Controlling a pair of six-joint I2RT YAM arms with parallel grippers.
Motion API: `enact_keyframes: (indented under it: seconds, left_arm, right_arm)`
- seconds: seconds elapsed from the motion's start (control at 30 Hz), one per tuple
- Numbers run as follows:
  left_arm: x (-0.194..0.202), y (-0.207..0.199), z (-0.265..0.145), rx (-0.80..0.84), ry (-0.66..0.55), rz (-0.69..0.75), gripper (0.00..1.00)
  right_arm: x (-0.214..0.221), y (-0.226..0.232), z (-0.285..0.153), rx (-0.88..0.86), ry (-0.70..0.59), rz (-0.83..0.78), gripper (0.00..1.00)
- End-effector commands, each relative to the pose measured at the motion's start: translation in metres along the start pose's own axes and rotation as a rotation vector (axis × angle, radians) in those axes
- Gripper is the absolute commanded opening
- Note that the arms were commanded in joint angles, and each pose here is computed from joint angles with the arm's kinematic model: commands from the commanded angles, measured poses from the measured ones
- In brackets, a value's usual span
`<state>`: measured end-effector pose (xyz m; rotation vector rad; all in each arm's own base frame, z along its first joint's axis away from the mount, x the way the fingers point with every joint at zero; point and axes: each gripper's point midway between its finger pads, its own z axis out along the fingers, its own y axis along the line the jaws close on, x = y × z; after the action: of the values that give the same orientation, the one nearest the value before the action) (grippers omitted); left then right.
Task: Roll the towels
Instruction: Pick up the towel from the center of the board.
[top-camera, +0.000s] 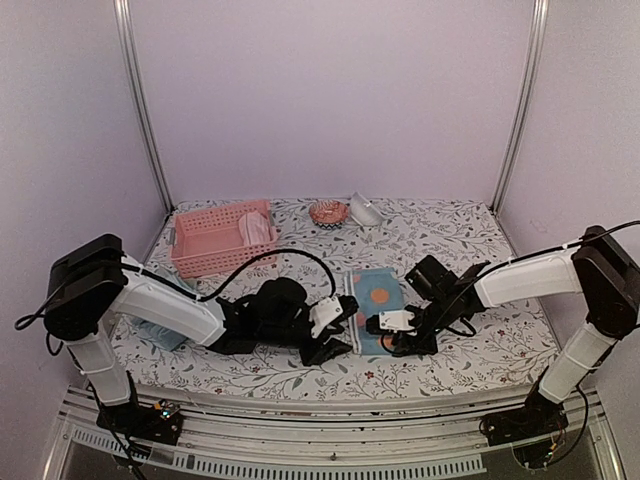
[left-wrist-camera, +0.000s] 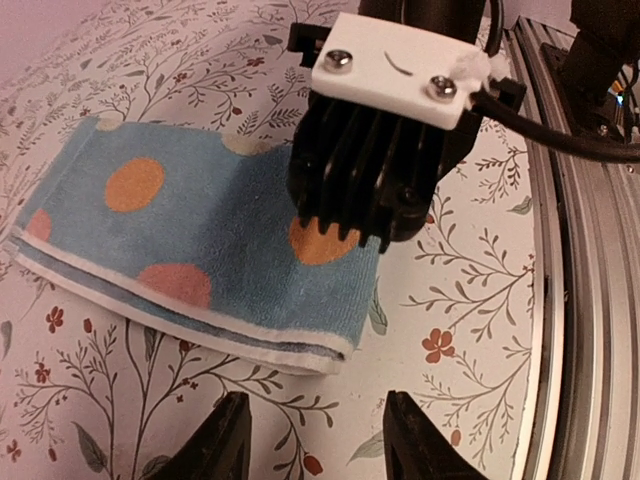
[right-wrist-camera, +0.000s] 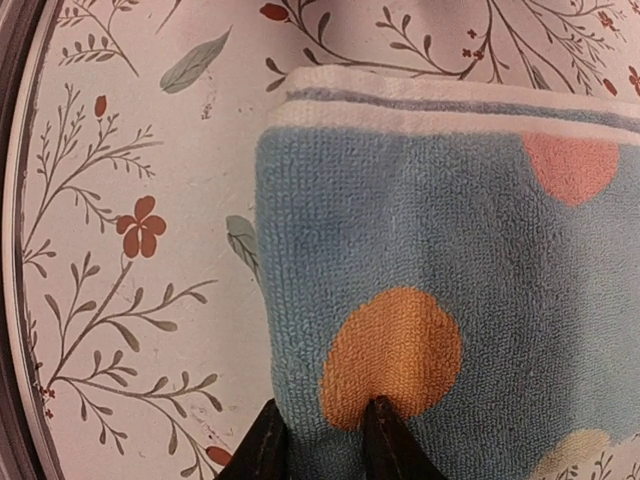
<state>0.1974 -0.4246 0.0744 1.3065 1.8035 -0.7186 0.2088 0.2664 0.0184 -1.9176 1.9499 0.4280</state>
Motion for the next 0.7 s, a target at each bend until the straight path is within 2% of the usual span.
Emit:
enact_keyframes:
  seconds: [0.0, 0.1, 0.2, 0.3, 0.43, 0.57, 0.67]
  left_arm:
    - [-0.008, -0.004, 0.011, -0.009, -0.048, 0.05, 0.49]
    - [-0.013, -0.006, 0.015, 0.009, -0.086, 0.063, 0.49]
    - [-0.02, -0.015, 0.02, 0.065, -0.12, 0.074, 0.49]
    - [-0.022, -0.017, 0.025, 0.088, -0.133, 0.081, 0.49]
    - [-0.021, -0.007, 0.029, 0.116, -0.153, 0.046, 0.5]
    - [-0.031, -0.01, 0.029, 0.212, -0.202, 0.017, 0.5]
    - [-0.017, -0.015, 0.042, 0.257, -0.166, -0.003, 0.5]
  right_arm:
    - [0.007, 0.005, 0.011, -0.041, 0.034, 0.024, 0.23]
    - [0.006, 0.007, 0.012, -0.088, 0.023, 0.058, 0.11]
    - [-0.002, 0.008, 0.005, -0.176, -0.025, 0.111, 0.05]
    - [-0.007, 0.01, 0.0, -0.275, -0.062, 0.176, 0.04]
    - [-0.003, 0.017, 0.004, -0.402, -0.052, 0.25, 0.04]
    - [-0.004, 0.021, 0.006, -0.474, -0.051, 0.292, 0.04]
    - [-0.006, 0.016, 0.004, -0.526, -0.059, 0.341, 0.04]
